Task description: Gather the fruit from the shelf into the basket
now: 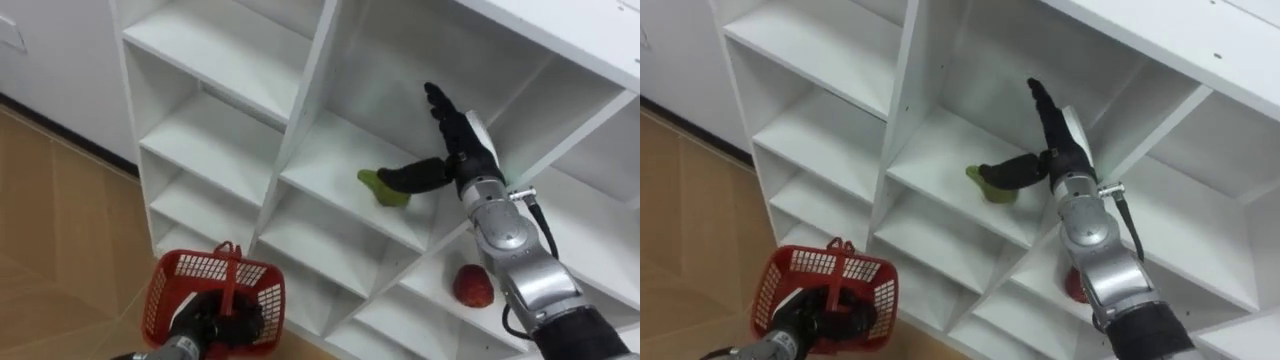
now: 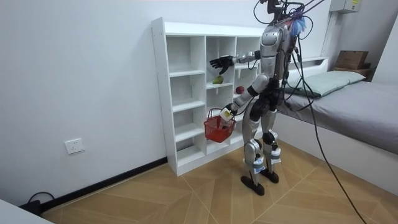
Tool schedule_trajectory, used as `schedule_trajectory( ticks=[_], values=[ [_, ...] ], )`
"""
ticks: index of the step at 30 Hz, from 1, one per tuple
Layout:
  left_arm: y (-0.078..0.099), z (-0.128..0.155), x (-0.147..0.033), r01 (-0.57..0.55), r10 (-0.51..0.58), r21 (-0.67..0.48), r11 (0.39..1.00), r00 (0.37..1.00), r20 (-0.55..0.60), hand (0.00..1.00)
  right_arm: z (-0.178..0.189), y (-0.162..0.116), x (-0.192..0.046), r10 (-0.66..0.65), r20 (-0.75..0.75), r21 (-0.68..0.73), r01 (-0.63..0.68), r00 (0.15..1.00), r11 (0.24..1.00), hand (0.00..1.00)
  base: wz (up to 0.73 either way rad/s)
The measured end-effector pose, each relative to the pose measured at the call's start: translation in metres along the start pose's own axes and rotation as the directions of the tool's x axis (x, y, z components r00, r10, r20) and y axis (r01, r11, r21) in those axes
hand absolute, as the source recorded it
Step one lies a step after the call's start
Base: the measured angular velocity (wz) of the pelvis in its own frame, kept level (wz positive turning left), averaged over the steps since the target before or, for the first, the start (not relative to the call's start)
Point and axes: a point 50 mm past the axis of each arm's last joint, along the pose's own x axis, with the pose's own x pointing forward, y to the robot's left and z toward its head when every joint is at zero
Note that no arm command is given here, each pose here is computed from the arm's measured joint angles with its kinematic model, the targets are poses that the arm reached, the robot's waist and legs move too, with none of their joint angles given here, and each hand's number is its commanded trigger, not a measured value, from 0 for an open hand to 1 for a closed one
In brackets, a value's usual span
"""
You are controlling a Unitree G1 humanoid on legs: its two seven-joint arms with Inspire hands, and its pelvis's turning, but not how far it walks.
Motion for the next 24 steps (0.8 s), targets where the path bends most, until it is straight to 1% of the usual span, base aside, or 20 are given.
schedule_trajectory(
  ticks=[6,10,20,24],
  values=[
    [-0.003,-0.005,0.0,0.015,-0.015,0.013,1.0,1.0,-0.027,1.0,-0.008,-0.003,0.007,-0.034,-0.051,-0.015,0.033,0.998,0.999,0.0,0.0],
    [-0.002,-0.008,0.0,0.01,-0.008,0.055,0.998,0.999,-0.042,1.0,-0.014,-0.003,0.011,-0.067,-0.091,-0.033,0.064,0.994,0.997,0.0,-0.02],
    [-0.007,-0.001,0.003,0.03,-0.029,0.063,0.998,0.999,-0.027,1.0,-0.022,0.006,0.015,-0.053,-0.139,-0.05,0.047,0.989,0.998,0.0,-0.02],
    [-0.007,-0.003,0.003,0.036,-0.033,0.067,0.997,0.999,-0.033,1.0,-0.019,0.008,0.016,-0.037,-0.128,-0.046,0.031,0.991,0.998,0.0,0.0]
  ],
)
